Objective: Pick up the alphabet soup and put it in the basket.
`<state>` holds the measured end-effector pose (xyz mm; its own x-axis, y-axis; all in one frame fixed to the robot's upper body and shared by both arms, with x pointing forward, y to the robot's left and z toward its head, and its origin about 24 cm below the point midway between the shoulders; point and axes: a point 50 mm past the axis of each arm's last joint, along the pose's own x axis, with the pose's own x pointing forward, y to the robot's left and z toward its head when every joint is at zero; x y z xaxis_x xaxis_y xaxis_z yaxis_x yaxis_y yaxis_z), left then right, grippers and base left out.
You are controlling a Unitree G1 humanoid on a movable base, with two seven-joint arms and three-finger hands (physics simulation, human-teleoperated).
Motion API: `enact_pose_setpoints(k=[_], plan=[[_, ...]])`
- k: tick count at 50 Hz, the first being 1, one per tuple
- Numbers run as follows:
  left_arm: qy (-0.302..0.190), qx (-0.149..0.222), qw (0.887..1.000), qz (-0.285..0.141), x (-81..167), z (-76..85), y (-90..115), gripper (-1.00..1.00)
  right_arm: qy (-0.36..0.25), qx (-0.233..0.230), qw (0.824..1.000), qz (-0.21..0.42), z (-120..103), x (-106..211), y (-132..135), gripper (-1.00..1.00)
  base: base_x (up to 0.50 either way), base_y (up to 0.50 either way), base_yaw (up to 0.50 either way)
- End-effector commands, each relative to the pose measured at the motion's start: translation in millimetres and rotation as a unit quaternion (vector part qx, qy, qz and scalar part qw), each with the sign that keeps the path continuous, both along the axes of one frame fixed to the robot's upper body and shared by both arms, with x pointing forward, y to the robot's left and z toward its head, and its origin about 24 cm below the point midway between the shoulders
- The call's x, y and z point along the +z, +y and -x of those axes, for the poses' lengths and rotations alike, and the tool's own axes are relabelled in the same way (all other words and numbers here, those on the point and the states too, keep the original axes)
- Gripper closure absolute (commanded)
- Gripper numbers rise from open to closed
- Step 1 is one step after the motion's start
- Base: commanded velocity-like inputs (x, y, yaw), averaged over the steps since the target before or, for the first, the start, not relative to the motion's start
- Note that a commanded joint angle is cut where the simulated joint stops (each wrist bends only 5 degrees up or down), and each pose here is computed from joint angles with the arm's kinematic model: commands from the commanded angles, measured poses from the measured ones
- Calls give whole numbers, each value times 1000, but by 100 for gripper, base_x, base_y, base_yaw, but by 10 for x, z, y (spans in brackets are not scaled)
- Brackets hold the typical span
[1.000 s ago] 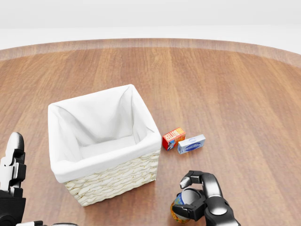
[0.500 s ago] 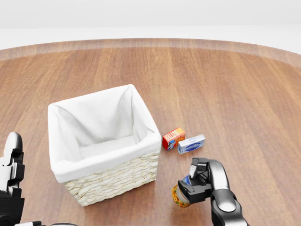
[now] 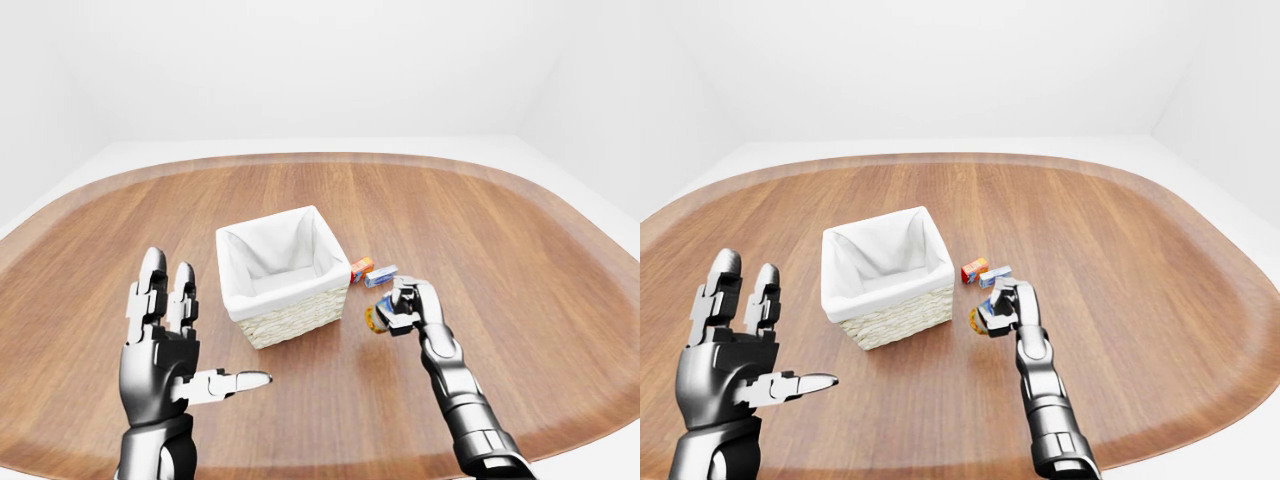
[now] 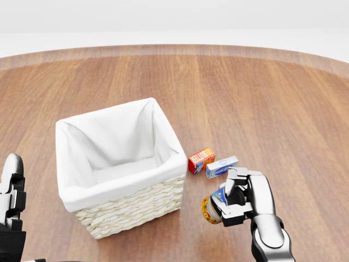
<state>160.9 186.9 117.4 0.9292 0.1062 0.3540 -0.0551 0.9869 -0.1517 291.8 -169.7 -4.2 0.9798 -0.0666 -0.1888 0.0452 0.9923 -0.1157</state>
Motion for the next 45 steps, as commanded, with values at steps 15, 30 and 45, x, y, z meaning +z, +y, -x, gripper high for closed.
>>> enact_pose_setpoints(k=[15,30,45], plan=[[1,-1,1000,0,-2,19,0,-100,-97,-10,995,3,10,498,-19,100,0,0,0],[-5,-1,1000,1,23,35,16,-100,-136,-15,990,11,-40,850,-23,100,0,0,0],[-6,-1,1000,1,19,13,19,-100,-206,-9,978,11,-95,1212,26,100,0,0,0]])
